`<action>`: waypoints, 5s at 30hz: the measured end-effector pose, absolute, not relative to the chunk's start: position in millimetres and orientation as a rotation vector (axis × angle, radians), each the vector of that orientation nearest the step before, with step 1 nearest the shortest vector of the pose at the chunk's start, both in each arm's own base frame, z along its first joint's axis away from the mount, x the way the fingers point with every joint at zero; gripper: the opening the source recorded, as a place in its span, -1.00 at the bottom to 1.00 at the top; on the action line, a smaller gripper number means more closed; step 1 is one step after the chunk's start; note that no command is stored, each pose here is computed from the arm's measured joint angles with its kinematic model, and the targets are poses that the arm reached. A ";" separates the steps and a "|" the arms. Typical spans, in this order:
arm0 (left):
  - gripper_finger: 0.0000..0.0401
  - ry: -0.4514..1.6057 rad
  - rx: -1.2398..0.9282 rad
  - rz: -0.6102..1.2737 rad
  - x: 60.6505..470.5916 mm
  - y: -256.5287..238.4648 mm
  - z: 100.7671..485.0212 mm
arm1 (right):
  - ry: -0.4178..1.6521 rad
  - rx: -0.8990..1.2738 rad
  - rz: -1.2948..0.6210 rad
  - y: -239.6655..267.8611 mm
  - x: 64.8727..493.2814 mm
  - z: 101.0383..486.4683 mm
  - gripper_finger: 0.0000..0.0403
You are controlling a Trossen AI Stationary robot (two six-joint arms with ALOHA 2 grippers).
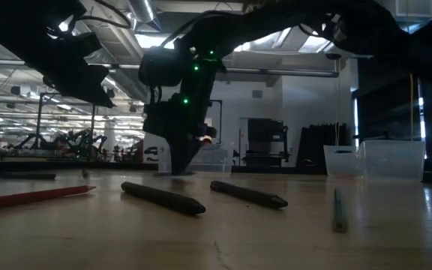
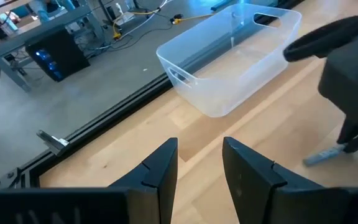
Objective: Sort crayons/erasers/pens/pencils in bins
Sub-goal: Put the top gray crayon into the right transparent bin, then put the gray crayon into the right transparent bin
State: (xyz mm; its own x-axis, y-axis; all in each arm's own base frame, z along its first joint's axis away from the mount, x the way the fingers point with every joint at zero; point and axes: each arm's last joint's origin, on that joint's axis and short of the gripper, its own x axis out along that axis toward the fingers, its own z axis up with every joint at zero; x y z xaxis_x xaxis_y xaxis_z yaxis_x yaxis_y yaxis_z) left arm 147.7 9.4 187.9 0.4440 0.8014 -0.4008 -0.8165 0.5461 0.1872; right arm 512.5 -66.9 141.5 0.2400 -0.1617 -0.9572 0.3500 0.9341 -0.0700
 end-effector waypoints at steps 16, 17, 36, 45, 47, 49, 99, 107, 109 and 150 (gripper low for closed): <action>-0.40 0.498 -0.049 1.019 142.8 7.3 184.0 | 1.260 0.238 -0.468 -58.3 457.6 170.1 -0.95; -0.40 0.498 -0.049 1.019 142.7 7.3 184.0 | 1.259 0.238 -0.500 -60.1 448.5 173.6 -0.96; -0.40 0.449 -0.044 1.058 144.0 8.1 186.5 | 0.856 0.550 -0.454 -89.0 377.0 171.4 -0.76; -0.40 0.449 -0.040 1.060 144.2 8.6 186.7 | 0.997 0.420 -0.446 -93.3 416.4 158.4 -0.50; -0.40 0.451 -0.038 1.060 144.1 8.6 186.7 | 1.028 0.382 -0.448 -92.9 422.3 156.1 -0.49; -0.40 0.455 -0.036 1.060 143.8 8.7 186.4 | 1.040 0.358 -0.440 -94.0 428.4 152.1 -0.49; -0.40 0.470 -0.027 1.065 147.8 4.5 174.4 | 0.950 0.319 -1.301 -121.1 217.7 211.0 -0.87; -0.40 0.501 -0.020 1.124 153.1 13.1 168.2 | 0.968 0.450 -1.492 -143.4 174.8 176.2 -0.84; -0.40 0.512 -0.022 1.114 155.3 14.0 167.3 | 0.992 0.471 -1.505 -144.9 167.6 169.3 -0.81; -0.40 0.890 -0.198 0.579 164.5 15.4 168.3 | 0.468 0.058 -0.155 -67.8 412.7 176.7 -0.42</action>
State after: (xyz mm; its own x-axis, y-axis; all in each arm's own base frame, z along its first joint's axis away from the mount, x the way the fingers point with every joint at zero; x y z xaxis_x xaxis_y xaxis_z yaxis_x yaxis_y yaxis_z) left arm 164.5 15.4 168.3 0.4892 0.3934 -0.7784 -0.5529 0.8301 0.0721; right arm 412.7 -67.8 176.7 0.8810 -0.1353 -0.4533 0.1619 0.9866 0.0202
